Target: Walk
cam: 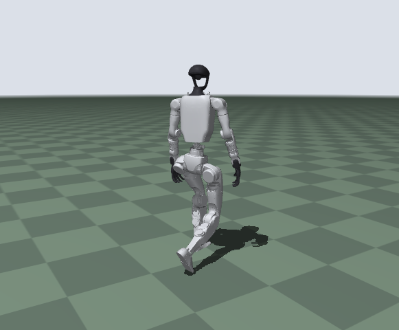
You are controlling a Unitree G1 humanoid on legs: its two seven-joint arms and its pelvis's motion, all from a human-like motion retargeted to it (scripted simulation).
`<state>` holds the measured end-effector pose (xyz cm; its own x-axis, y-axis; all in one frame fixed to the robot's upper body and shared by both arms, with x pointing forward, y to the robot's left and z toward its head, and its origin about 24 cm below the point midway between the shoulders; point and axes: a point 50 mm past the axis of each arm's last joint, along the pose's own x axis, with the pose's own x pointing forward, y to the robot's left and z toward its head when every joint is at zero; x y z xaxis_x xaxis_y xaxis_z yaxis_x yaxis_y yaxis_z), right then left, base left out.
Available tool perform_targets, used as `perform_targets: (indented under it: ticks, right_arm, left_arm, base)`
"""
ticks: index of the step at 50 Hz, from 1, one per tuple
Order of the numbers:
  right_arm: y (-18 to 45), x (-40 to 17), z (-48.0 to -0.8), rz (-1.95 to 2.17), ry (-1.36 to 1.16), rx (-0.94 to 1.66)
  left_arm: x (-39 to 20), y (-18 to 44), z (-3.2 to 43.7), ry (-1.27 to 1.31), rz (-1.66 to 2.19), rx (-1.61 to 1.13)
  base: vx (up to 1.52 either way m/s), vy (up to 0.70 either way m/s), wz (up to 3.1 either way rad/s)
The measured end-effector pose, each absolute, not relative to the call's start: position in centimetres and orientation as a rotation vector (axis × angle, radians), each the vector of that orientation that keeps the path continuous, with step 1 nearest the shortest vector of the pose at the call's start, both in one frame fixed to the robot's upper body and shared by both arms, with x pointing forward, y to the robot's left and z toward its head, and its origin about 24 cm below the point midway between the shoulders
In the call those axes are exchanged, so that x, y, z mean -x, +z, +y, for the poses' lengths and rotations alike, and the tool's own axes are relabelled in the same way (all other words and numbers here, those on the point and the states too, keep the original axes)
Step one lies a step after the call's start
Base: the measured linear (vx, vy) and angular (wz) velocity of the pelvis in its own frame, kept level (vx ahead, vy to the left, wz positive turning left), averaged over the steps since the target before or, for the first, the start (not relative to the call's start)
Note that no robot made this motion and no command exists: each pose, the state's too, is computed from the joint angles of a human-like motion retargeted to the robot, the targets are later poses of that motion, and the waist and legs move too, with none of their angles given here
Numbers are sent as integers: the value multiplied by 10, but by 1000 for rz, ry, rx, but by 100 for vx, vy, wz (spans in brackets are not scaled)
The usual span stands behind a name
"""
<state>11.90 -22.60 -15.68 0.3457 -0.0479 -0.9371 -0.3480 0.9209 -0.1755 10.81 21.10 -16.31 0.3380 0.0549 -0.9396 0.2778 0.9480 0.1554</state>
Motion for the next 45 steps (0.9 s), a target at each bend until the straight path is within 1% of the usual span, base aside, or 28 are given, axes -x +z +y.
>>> perform_targets:
  ticks: [13, 25, 32, 41, 45]
  right_arm:
    - [-152, -131, -227, 1163, 181, 365]
    - [-156, -126, -218, 1174, 161, 323]
    - [-157, -124, -217, 1170, 131, 316]
    - [-156, -119, -228, 1179, 91, 339]
    - [-152, -125, -237, 1165, 72, 368]
  left_arm:
    - [-153, -144, 230, -54, 1103, -377]
    - [-174, -136, 225, -54, 1013, -379]
    - [-158, -145, 218, -102, 1064, -383]
    - [-109, -164, 206, -161, 1228, -347]
    - [-107, -166, 201, -204, 1241, -359]
  base:
    - [49, 1, 47]
    - [48, -1, 26]
    - [51, -4, 19]
    - [51, -10, 25]
    - [49, -9, 11]
